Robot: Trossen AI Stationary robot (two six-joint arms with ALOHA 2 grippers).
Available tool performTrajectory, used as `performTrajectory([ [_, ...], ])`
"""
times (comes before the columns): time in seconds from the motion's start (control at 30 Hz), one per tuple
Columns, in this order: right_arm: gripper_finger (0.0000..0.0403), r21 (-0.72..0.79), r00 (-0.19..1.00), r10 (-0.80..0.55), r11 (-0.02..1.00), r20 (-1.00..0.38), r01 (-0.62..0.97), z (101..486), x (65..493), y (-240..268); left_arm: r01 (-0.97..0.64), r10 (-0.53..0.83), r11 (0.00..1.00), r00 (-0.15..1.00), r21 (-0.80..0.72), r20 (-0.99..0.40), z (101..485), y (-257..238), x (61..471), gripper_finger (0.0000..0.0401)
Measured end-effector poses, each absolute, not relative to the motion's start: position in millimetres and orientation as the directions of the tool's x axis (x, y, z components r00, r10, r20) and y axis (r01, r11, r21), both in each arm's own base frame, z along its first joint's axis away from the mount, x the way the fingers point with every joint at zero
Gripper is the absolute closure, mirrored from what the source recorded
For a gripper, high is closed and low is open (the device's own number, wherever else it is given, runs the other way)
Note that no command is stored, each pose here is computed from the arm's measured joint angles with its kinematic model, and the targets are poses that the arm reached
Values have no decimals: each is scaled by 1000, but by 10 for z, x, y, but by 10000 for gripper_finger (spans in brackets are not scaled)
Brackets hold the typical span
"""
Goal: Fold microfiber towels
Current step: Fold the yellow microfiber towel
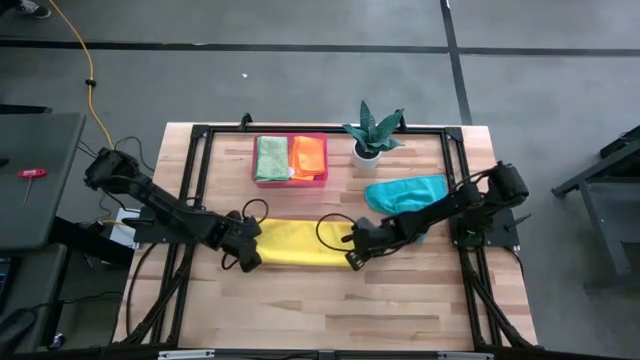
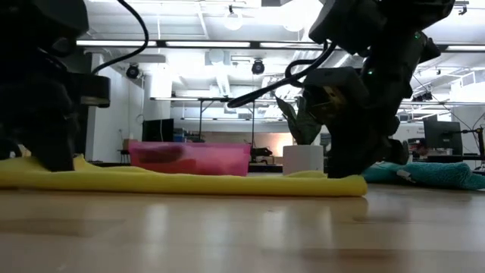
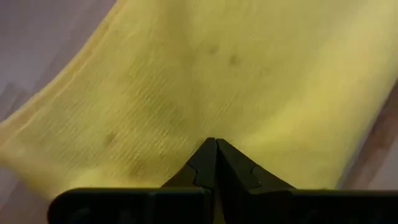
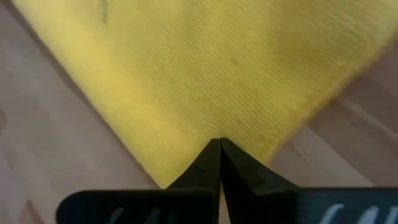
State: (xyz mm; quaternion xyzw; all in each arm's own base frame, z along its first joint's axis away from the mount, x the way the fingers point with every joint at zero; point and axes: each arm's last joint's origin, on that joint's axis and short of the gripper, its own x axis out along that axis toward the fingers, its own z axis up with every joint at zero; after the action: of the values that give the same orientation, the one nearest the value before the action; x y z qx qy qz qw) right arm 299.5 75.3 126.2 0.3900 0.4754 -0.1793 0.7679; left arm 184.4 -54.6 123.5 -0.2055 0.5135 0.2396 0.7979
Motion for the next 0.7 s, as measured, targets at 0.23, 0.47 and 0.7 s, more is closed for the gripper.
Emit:
performTrajectory([
  [0.23, 403, 450, 519, 89, 634, -850, 629, 1429, 2958, 702, -586, 154, 803, 387, -113, -909, 1309, -542, 1820, 401],
  [0.47, 403, 435, 532, 28, 613, -846, 660, 1774, 2779, 546, -576, 131, 802, 428, -159, -894, 1435, -529, 1774, 401],
  [0.7, 368, 501, 537, 68, 472, -841, 725, 1684, 2704, 476, -560, 161, 809, 504, -179, -849, 1554, -509, 1761, 401],
])
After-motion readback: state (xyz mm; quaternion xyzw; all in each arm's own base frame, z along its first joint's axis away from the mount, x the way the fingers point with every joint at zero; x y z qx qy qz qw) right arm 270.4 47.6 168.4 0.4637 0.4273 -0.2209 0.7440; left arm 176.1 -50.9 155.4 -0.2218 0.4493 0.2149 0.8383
